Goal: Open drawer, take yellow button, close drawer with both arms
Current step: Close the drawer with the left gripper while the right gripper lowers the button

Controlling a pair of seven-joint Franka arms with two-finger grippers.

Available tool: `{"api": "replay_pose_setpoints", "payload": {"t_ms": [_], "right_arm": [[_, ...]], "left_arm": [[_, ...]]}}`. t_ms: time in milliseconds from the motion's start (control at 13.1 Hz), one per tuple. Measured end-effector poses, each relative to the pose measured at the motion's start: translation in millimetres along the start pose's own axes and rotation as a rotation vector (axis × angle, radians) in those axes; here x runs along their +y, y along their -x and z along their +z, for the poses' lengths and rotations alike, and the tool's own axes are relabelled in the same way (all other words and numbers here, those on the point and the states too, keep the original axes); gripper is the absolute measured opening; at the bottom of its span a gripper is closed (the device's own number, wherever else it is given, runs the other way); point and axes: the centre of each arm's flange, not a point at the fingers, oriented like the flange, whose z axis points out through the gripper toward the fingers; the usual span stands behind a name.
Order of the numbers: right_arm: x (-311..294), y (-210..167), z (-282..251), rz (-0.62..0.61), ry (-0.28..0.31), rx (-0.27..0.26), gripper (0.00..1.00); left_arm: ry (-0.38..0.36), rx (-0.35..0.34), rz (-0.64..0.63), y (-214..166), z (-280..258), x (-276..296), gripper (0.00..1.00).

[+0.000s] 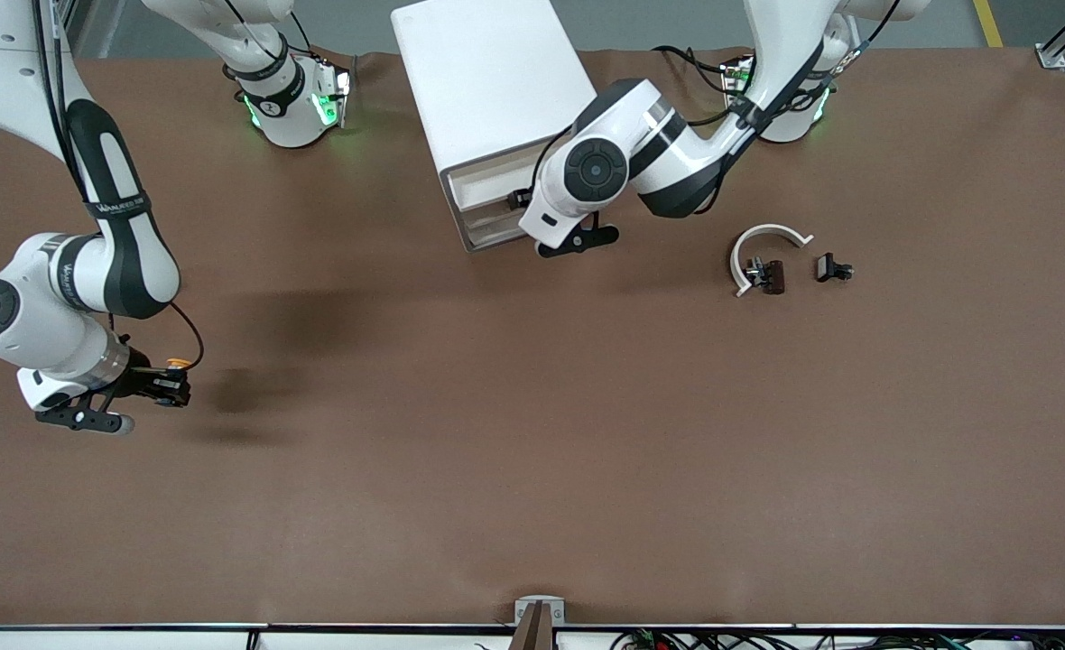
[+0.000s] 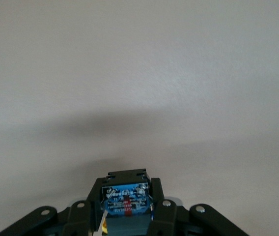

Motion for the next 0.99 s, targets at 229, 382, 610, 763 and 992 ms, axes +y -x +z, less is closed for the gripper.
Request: {"api": "replay_pose_setpoints", "payload": {"t_ms": [229, 382, 610, 763, 992], "right_arm": [[20, 3, 29, 0.028, 0.002, -0.002, 0.42], [28, 6, 46, 0.04, 0.002, -0.019, 0.42], [30, 9, 58, 0.041, 0.001, -0.037, 0.42], [31, 10, 61, 0.009, 0.0, -0.043, 0.42], [37, 13, 71, -0.016, -0.023, -0.057, 0.42]], "left_arm": [[-0.022, -0.007, -0.023, 20, 14, 8, 1.0], [-0.025, -0.006, -0.042, 24, 16, 10, 1.0], [-0.01, -0.004, -0.06, 26, 9, 14, 1.0], [0.018, 0.007, -0.075, 27, -5, 20, 1.0], [0.067, 0.071, -0.108, -2, -41, 16, 1.0]]}}
